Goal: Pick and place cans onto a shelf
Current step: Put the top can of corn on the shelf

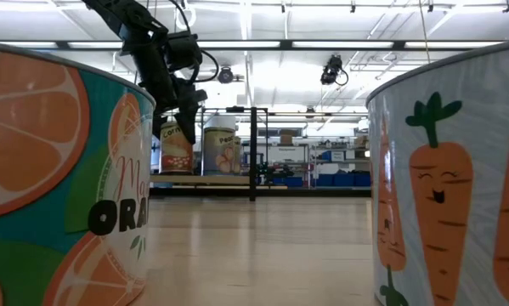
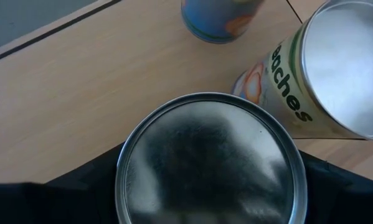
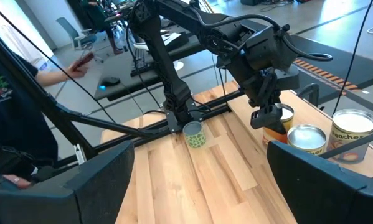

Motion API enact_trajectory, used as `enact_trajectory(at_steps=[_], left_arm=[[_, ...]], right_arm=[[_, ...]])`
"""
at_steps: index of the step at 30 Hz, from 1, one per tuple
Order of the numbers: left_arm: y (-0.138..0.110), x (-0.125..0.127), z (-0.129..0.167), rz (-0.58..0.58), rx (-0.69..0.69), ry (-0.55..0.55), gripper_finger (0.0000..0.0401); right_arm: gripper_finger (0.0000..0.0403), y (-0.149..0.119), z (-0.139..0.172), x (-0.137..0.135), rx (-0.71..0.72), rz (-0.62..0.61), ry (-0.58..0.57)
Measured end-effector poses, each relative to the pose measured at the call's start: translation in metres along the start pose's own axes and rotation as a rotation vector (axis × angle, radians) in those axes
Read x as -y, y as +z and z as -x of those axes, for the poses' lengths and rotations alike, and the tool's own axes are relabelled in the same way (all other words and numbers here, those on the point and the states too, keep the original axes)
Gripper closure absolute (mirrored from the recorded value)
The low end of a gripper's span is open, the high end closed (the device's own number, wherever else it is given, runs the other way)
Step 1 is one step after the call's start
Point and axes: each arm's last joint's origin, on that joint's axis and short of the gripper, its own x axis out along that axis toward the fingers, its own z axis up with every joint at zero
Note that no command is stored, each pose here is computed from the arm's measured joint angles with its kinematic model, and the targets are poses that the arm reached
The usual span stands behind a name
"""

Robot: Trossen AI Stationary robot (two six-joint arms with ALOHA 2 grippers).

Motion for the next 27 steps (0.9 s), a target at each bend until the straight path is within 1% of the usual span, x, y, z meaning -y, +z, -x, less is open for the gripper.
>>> enact_trajectory(at_steps=[7, 10, 12, 16, 18, 21, 25, 27], left_arm=[[0.000, 0.001, 0.000, 0.014, -0.003, -0.019, 0.0082], [0.002, 0.001, 0.000, 0.015, 0.016, -0.027, 0.0082], [0.003, 0.001, 0.000, -0.009, 0.024, -0.029, 0.0082], [0.004, -0.004, -0.001, -0.017, 0.014, -0.012, 0.0082], [0.003, -0.009, -0.001, -0.004, -0.004, 0.021, 0.0082], [0.004, -0.015, -0.002, 0.029, -0.008, 0.040, 0.0082], [0.006, -0.018, -0.002, 0.020, -0.018, 0.009, 0.0081], [0.005, -0.018, -0.002, 0.019, -0.024, 0.007, 0.0074]], right_arm=[[0.0027, 0.000, 0.000, 0.000, 0.000, 0.000, 0.000], [0.0027, 0.000, 0.000, 0.000, 0.000, 0.000, 0.000], [0.0027, 0.000, 0.000, 0.000, 0.000, 0.000, 0.000], [0.0027, 0.000, 0.000, 0.000, 0.000, 0.000, 0.000], [0.0027, 0.000, 0.000, 0.000, 0.000, 0.000, 0.000], [0.0027, 0.000, 0.000, 0.000, 0.000, 0.000, 0.000], [0.0027, 0.000, 0.000, 0.000, 0.000, 0.000, 0.000], [0.0027, 0.000, 0.000, 0.000, 0.000, 0.000, 0.000]])
